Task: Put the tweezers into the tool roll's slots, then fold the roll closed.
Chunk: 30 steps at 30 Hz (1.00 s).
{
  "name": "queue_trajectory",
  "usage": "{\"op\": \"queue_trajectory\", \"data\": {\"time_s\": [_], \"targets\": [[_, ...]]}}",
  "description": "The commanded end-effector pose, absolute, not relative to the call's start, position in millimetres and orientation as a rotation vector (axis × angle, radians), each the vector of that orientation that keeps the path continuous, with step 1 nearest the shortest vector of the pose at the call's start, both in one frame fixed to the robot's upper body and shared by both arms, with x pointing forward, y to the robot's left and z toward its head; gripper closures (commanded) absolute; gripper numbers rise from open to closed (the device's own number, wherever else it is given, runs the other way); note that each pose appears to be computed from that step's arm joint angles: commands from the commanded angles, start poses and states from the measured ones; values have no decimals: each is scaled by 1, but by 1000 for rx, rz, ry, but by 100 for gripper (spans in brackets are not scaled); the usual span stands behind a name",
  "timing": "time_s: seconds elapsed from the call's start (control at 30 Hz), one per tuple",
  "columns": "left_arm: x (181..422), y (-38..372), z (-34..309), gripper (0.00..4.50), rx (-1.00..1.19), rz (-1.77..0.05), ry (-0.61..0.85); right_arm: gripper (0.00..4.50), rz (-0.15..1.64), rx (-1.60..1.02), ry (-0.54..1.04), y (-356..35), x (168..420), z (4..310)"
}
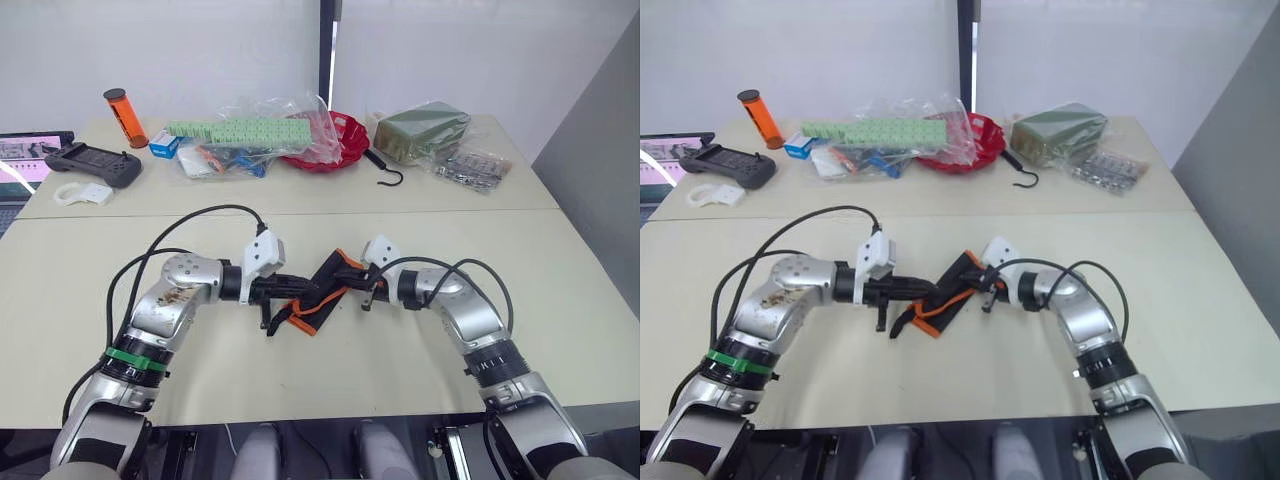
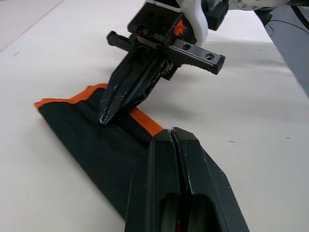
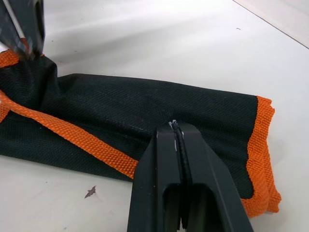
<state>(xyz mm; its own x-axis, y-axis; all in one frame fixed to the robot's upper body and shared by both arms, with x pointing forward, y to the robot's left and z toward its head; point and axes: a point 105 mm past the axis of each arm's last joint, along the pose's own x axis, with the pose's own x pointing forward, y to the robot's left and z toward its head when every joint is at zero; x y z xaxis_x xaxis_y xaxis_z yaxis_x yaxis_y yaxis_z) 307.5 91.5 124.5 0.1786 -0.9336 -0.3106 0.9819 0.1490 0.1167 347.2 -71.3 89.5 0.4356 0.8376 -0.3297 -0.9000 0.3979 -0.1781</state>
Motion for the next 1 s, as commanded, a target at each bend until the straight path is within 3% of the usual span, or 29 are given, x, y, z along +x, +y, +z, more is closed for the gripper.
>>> {"op": "queue_trajectory", "data": {"time_s": [0.03, 0.17, 0.33, 0.63, 1.0], "targets": [[305, 88, 113, 446, 361, -1402, 192, 450, 1155, -352, 402, -75, 328, 43], [296, 94, 81, 446, 441, -1422, 293, 450, 1153, -351, 397, -76, 329, 44], [280, 92, 63, 446, 412, -1467, 357, 450, 1140, -348, 369, -77, 331, 49], [284, 97, 49, 446, 350, -1378, 399, 450, 1184, -203, 157, -59, 323, 95], [293, 103, 37, 446, 386, -1287, 450, 450, 1164, -147, 153, -31, 329, 81]]}}
